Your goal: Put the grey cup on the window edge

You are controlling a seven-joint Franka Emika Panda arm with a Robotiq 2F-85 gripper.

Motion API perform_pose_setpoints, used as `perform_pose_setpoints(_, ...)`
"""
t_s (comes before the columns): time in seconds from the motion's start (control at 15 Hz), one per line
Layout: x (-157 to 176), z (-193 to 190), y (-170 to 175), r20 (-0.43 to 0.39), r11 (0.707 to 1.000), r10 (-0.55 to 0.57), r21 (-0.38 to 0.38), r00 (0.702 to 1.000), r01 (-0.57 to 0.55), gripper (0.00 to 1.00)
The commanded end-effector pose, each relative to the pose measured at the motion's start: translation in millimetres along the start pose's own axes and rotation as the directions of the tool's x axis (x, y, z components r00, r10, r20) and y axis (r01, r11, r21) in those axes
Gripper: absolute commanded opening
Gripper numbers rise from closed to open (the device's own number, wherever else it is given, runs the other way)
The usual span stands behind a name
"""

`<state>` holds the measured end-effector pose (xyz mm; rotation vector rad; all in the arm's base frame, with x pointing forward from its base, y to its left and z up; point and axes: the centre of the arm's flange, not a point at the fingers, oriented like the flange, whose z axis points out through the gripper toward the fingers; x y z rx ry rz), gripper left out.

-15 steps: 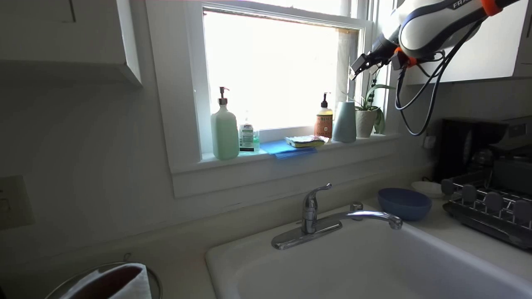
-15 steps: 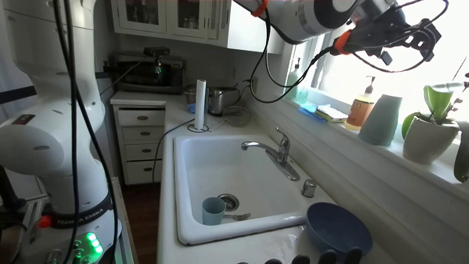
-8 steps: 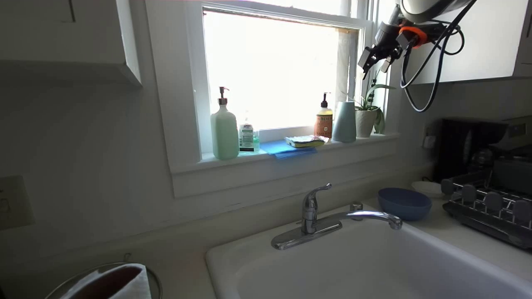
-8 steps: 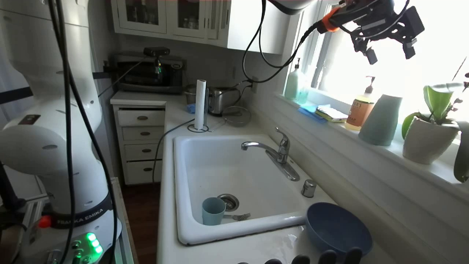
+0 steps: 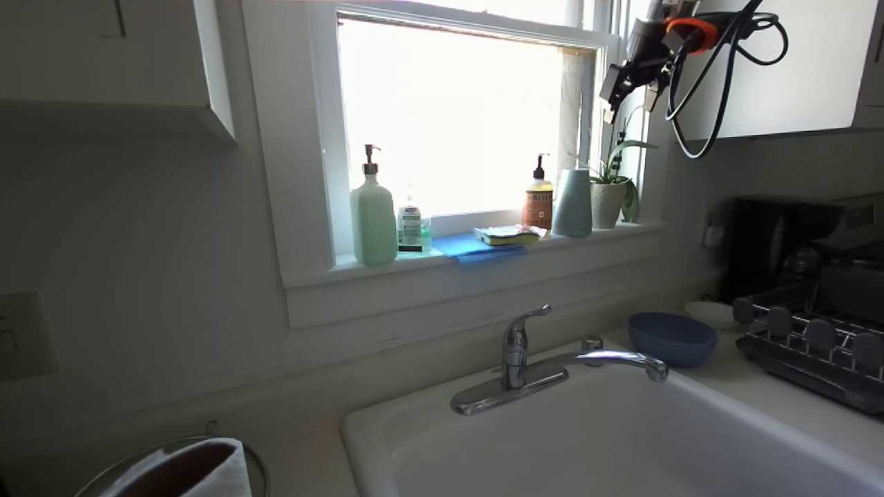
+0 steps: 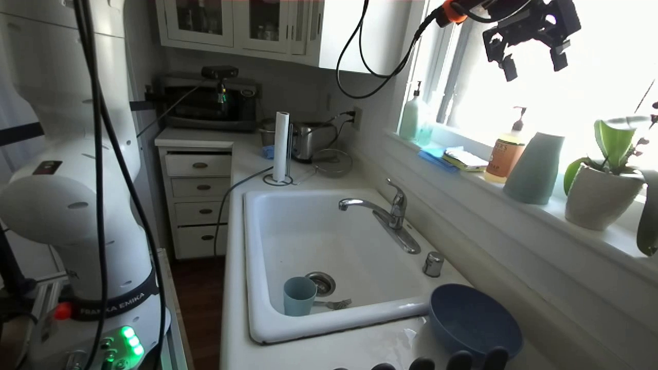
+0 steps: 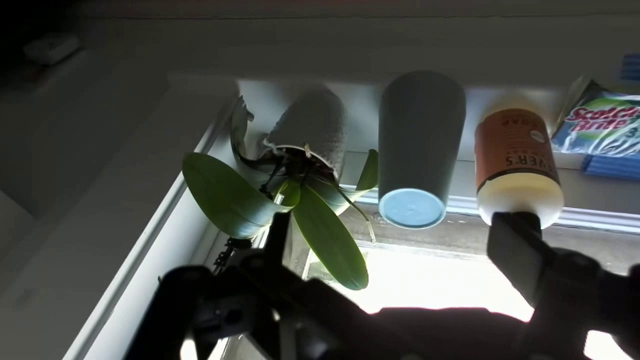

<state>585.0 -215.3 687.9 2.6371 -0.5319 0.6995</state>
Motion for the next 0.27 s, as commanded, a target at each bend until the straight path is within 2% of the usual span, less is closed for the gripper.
perform_pose_setpoints(0.0, 0.5, -1.0, 0.3, -0.002, 1.000, 0.003, -0.001, 1.000, -0.003, 1.00)
perform_pose_setpoints(0.2, 0.8, -1.4, 0.5, -0.004, 1.000, 0.006, -0.003, 1.000, -0.006, 1.00)
